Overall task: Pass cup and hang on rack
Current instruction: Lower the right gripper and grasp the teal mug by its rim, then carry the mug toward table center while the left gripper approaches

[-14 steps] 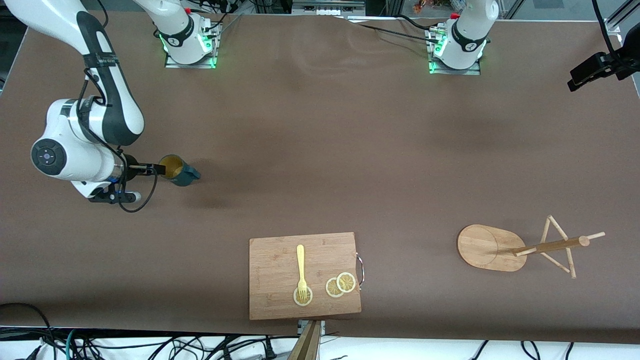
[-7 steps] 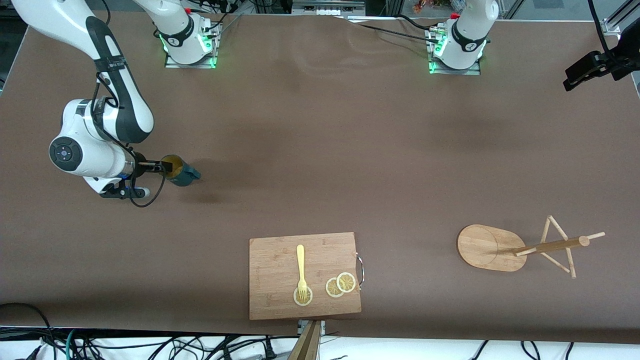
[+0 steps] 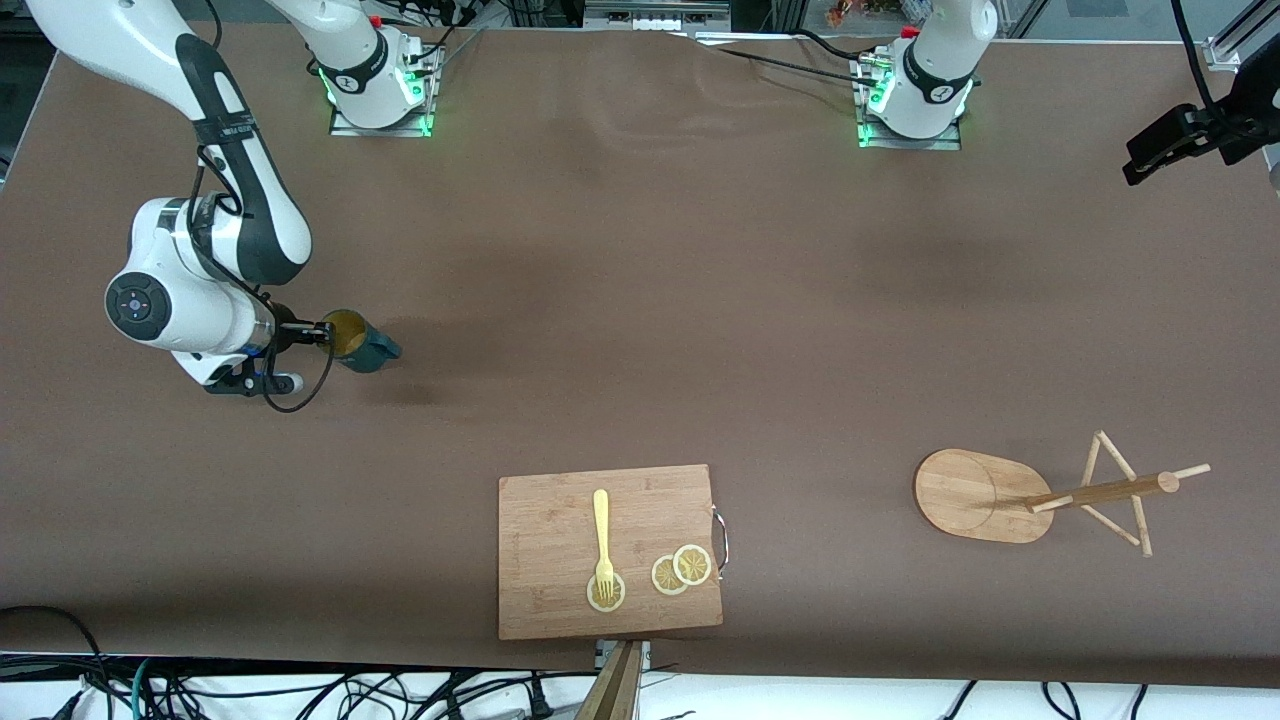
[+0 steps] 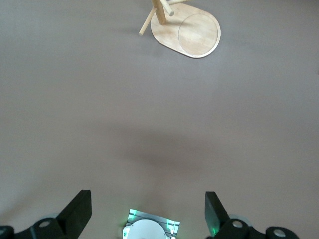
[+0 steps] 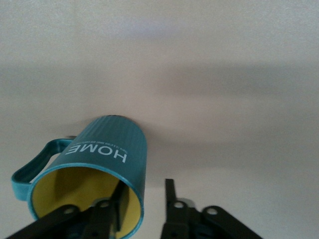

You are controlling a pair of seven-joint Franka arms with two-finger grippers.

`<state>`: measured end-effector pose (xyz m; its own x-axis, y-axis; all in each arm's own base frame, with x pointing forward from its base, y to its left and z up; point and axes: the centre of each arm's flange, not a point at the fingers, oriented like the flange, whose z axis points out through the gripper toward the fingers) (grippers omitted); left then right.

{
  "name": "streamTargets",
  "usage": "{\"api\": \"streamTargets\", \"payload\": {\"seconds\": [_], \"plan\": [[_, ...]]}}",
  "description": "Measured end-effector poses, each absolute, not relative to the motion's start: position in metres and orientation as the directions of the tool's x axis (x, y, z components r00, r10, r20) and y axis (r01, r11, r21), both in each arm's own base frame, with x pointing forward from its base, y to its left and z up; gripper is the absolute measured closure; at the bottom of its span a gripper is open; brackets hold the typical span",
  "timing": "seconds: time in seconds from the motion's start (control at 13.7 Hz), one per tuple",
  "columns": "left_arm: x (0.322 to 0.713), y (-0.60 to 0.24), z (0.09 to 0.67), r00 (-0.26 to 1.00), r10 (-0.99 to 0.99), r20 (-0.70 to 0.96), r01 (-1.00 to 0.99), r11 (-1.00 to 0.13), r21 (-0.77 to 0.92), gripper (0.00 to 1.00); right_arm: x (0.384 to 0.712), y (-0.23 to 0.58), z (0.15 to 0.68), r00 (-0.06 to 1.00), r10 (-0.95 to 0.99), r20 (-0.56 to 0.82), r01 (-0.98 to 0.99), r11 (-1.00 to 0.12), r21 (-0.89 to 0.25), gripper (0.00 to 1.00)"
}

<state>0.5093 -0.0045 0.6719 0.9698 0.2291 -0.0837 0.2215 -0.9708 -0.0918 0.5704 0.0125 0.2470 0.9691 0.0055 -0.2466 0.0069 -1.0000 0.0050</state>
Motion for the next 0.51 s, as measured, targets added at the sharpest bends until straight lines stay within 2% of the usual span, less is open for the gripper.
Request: {"api": "streamTargets", "payload": {"seconds": [0.15,0.22,0.51], "plan": [[0.511,-0.001,0.672,0.969,0.235,-0.074,0.228,-0.969,-0.089,0.0,0.571,0.02,0.248,0.969,0.017,-0.248,0.019,-1.0,0.005,0.93],[0.511,0.001,0.672,0.969,0.238,-0.072,0.231,-0.969,-0.088,0.0,0.572,0.023,0.251,0.97,0.02,-0.243,0.022,-1.0,0.005,0.96],[0.516,0.003,0.666,0.967,0.24,-0.081,0.233,-0.969,-0.087,0.0,0.588,0.033,0.275,0.981,0.034,-0.189,0.035,-0.999,0.001,0.96]]}}
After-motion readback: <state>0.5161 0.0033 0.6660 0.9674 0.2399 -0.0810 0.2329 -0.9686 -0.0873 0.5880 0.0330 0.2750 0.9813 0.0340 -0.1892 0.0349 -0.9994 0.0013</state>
